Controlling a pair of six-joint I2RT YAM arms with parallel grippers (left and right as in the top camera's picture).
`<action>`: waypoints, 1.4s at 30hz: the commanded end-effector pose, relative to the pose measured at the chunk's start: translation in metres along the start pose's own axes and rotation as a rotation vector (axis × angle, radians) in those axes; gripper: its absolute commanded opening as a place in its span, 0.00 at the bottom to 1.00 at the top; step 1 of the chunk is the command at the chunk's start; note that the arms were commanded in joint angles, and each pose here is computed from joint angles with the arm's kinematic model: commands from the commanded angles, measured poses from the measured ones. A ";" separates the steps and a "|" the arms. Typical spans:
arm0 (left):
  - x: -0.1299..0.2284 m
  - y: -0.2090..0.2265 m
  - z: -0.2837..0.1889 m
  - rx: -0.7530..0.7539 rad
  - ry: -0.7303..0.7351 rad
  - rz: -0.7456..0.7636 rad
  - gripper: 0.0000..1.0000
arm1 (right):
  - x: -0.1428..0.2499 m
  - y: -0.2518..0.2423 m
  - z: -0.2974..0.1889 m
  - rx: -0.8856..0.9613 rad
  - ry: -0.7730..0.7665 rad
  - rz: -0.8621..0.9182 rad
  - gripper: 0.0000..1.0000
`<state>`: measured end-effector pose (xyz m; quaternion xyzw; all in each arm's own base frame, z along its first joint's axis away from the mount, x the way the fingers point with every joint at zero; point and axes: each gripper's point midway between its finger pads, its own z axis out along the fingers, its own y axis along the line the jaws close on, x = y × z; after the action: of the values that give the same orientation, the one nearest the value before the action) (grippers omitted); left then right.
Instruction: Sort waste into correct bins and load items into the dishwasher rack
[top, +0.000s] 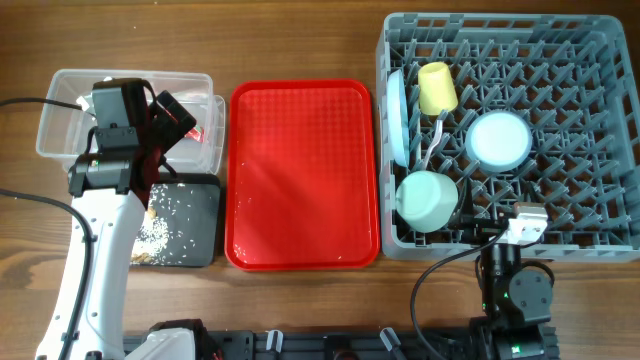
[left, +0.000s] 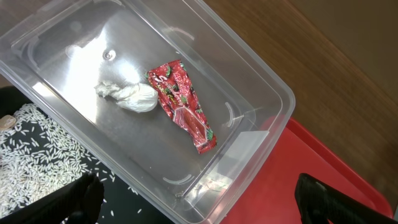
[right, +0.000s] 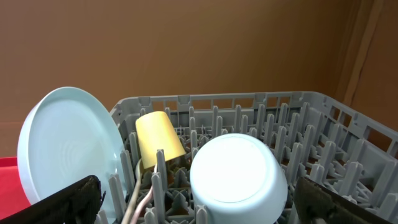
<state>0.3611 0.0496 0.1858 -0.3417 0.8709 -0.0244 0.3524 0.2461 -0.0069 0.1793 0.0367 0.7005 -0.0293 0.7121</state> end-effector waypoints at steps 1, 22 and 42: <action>-0.007 -0.001 -0.004 0.003 -0.023 -0.004 1.00 | -0.002 -0.003 -0.001 0.017 -0.012 0.022 1.00; 0.068 0.067 -0.114 0.302 -0.383 -0.070 1.00 | -0.003 -0.003 -0.001 0.017 -0.013 0.022 1.00; 0.079 0.022 -0.100 0.732 -0.681 0.051 1.00 | -0.003 -0.003 -0.001 0.017 -0.013 0.022 1.00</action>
<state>0.2441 0.0041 0.2146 -0.1983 0.6375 -0.2219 0.7107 0.2460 -0.0075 0.1789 0.0381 0.7010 -0.0306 0.7115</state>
